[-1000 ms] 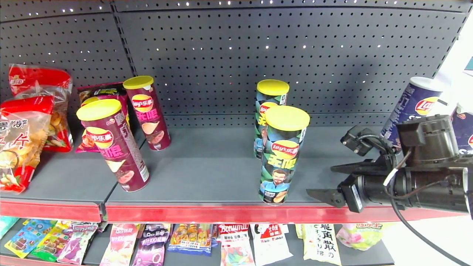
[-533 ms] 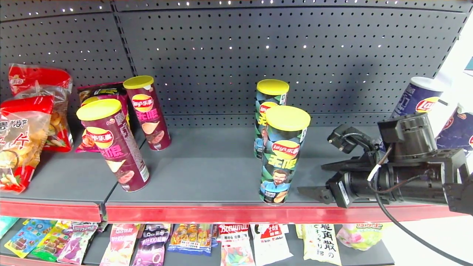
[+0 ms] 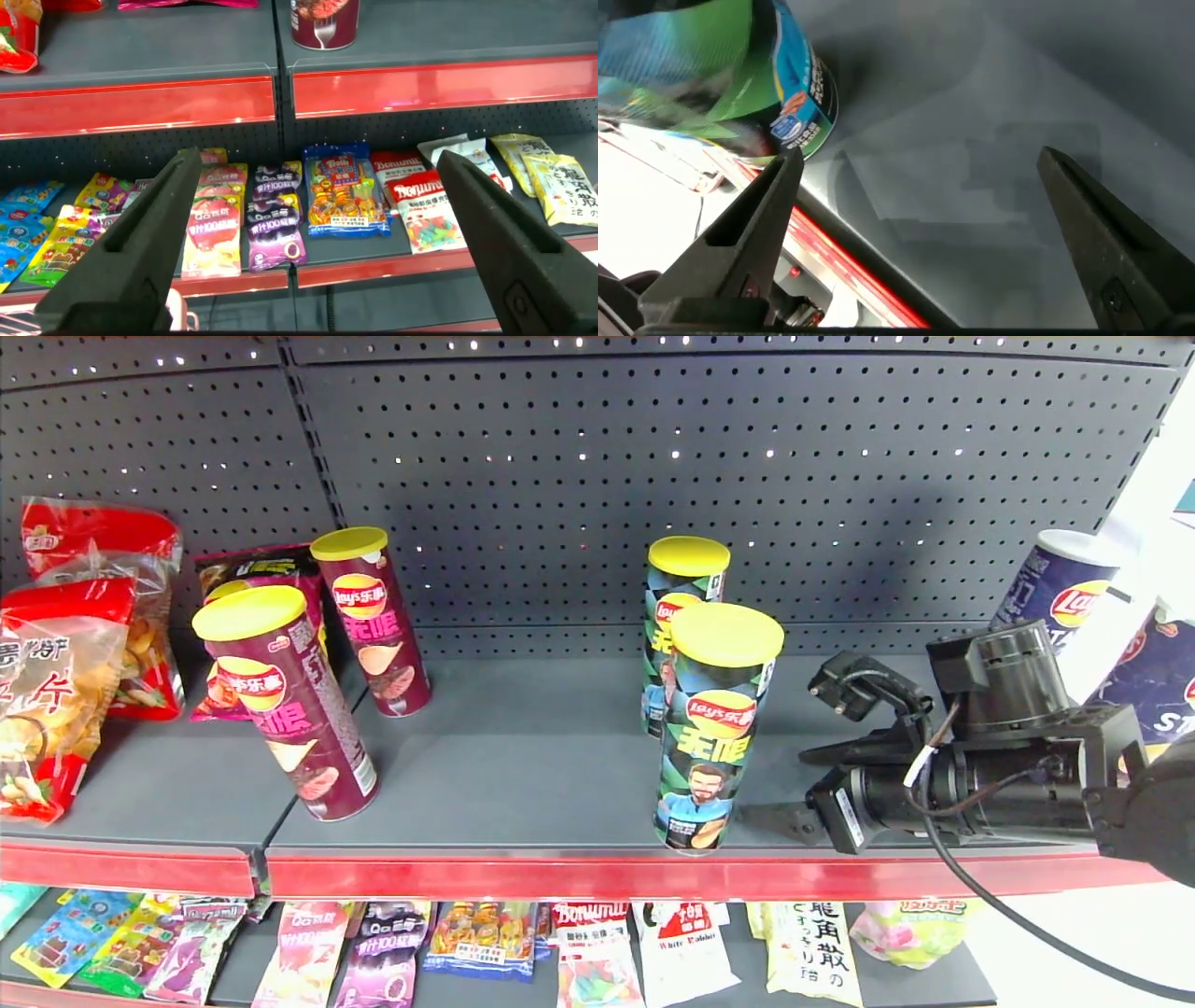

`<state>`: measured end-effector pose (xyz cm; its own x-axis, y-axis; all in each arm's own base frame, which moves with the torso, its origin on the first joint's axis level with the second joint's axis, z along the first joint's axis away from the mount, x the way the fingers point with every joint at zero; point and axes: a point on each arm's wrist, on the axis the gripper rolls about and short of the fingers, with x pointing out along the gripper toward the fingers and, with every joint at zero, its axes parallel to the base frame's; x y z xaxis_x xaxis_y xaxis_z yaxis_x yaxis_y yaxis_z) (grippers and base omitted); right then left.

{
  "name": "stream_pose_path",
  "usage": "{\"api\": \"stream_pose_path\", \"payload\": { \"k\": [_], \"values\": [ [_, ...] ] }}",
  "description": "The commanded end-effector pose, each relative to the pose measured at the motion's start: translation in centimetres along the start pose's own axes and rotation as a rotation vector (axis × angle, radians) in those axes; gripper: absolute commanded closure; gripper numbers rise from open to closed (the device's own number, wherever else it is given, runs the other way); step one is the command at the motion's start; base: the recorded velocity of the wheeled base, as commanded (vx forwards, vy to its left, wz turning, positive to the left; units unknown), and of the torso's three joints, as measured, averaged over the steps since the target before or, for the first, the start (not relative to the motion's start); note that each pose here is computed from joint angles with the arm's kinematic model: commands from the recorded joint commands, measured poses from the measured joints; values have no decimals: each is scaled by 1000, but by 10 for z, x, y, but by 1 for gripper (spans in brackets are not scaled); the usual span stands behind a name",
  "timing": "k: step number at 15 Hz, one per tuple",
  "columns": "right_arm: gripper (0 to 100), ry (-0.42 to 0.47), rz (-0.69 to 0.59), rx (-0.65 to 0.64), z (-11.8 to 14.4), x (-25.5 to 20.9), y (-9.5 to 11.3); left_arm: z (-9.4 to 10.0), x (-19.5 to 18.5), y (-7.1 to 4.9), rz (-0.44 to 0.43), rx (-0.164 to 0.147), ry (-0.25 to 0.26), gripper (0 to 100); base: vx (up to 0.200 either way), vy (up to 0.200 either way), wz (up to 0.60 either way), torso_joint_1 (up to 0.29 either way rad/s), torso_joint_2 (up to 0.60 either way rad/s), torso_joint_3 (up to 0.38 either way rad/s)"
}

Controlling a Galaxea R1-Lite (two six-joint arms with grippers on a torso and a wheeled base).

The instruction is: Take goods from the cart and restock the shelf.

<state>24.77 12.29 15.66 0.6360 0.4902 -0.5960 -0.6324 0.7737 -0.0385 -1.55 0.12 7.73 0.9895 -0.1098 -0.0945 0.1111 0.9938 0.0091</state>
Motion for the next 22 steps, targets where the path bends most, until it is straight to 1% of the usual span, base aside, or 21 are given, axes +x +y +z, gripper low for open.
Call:
{"api": "stream_pose_path", "payload": {
  "k": [1, 17, 22],
  "values": [
    [0, 3, 2, -1, 1, 4, -1, 0, 0, 0, 0, 0, 2, 0, 0, 0, 0, 0, 0, 0],
    [0, -2, 33, -22, 7, 10, 9, 0, 0, 0, 0, 0, 2, 0, 0, 0, 0, 0, 0, 0],
    [0, -16, 44, -32, 12, 11, 13, 0, 0, 0, 0, 0, 2, 0, 0, 0, 0, 0, 0, 0]
  ]
}}
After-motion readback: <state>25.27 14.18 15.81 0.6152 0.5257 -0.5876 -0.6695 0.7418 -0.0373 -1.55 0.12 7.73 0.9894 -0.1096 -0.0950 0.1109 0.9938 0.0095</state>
